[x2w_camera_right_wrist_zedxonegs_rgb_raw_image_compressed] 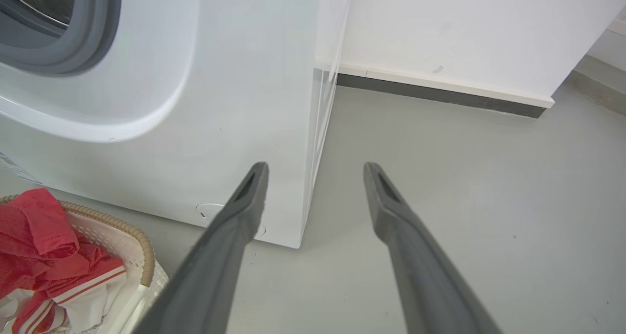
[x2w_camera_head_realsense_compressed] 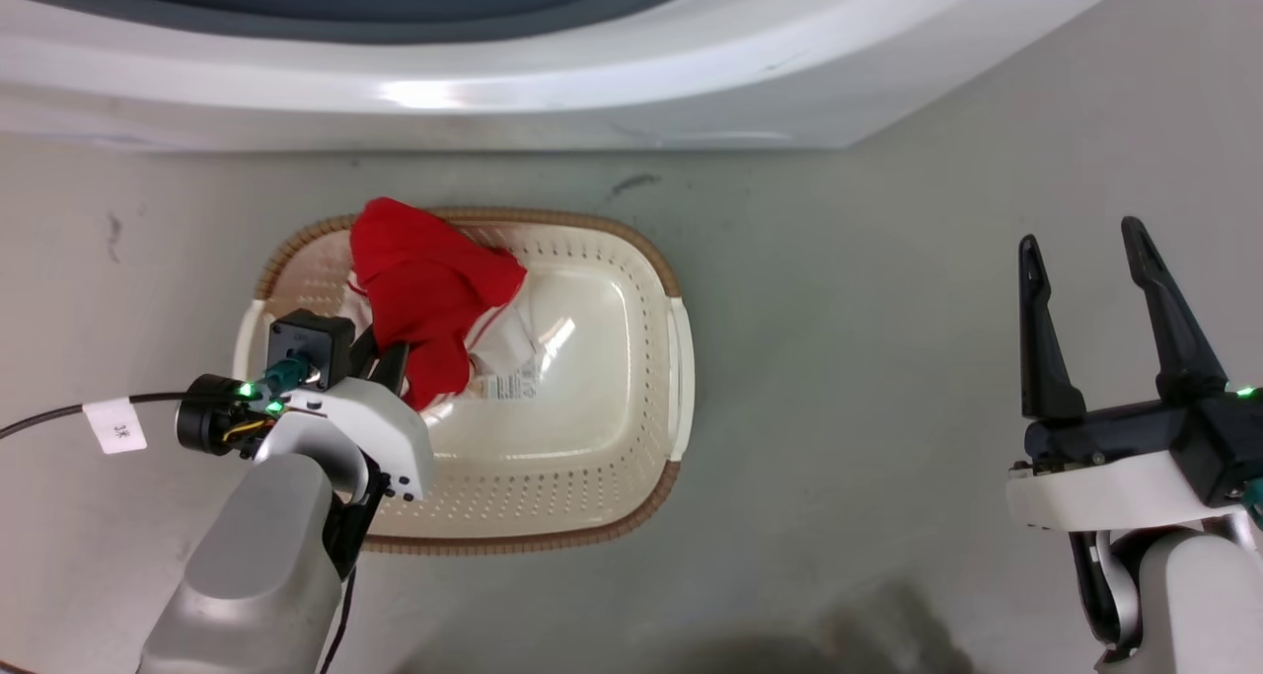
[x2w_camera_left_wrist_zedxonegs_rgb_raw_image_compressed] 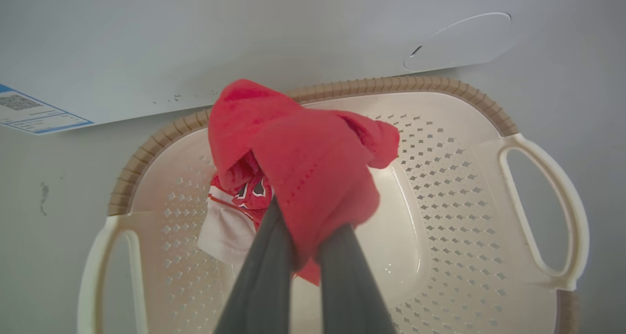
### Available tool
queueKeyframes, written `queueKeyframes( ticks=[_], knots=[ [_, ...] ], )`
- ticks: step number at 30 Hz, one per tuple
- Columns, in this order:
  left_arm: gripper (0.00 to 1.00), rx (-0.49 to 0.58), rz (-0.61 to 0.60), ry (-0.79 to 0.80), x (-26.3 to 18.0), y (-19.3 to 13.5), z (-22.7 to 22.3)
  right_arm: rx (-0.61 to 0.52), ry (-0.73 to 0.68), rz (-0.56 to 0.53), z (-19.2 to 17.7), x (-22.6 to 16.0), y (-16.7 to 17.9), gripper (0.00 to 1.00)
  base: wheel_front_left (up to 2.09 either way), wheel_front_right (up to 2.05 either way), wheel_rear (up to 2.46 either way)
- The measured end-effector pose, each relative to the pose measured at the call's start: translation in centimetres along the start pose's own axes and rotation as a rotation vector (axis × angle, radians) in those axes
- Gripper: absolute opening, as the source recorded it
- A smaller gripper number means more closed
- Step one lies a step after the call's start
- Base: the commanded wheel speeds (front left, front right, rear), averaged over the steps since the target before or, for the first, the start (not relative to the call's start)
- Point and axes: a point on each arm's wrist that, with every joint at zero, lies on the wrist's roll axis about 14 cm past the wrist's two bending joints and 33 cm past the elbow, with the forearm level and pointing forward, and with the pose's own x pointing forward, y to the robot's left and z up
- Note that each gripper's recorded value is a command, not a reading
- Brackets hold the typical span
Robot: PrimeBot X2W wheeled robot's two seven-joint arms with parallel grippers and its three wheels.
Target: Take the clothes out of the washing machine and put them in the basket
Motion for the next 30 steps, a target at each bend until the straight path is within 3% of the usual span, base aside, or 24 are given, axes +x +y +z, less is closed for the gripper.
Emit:
queueKeyframes(
  ticks=[10, 19, 20, 21, 22, 30],
  knots=[
    [0.0, -0.025, 0.021, 0.242, 2.9, 1.1, -8.1, -0.006, 0.092, -0.024, -4.3, 0.4, -1.0, 1.0, 0.0, 0.0, 0.0],
    [0.0, -0.061, 0.032, 0.291, 4.1, 1.1, -10.1, -0.021, 0.131, -0.029, -6.1, 0.6, -1.3, 1.0, 0.0, 0.0, 0.0],
    [0.12, -0.063, 0.033, 0.287, 4.1, 1.0, -9.9, -0.021, 0.128, -0.028, -6.0, 0.6, -1.2, 1.0, 0.0, 0.0, 0.0],
    [0.66, -0.062, 0.032, 0.283, 4.0, 0.9, -9.6, -0.022, 0.124, -0.026, -5.8, 0.7, -1.1, 1.0, 0.0, 0.0, 0.0],
    [1.0, -0.061, 0.032, 0.278, 3.9, 0.9, -9.4, -0.023, 0.118, -0.022, -5.6, 0.7, -1.0, 1.0, 0.0, 0.0, 0.0],
    [1.0, -0.066, 0.051, 0.225, 1.6, 0.9, -7.1, -0.02, 0.034, -0.01, -1.9, 0.7, -0.6, 1.0, 0.0, 0.0, 0.0]
  ],
)
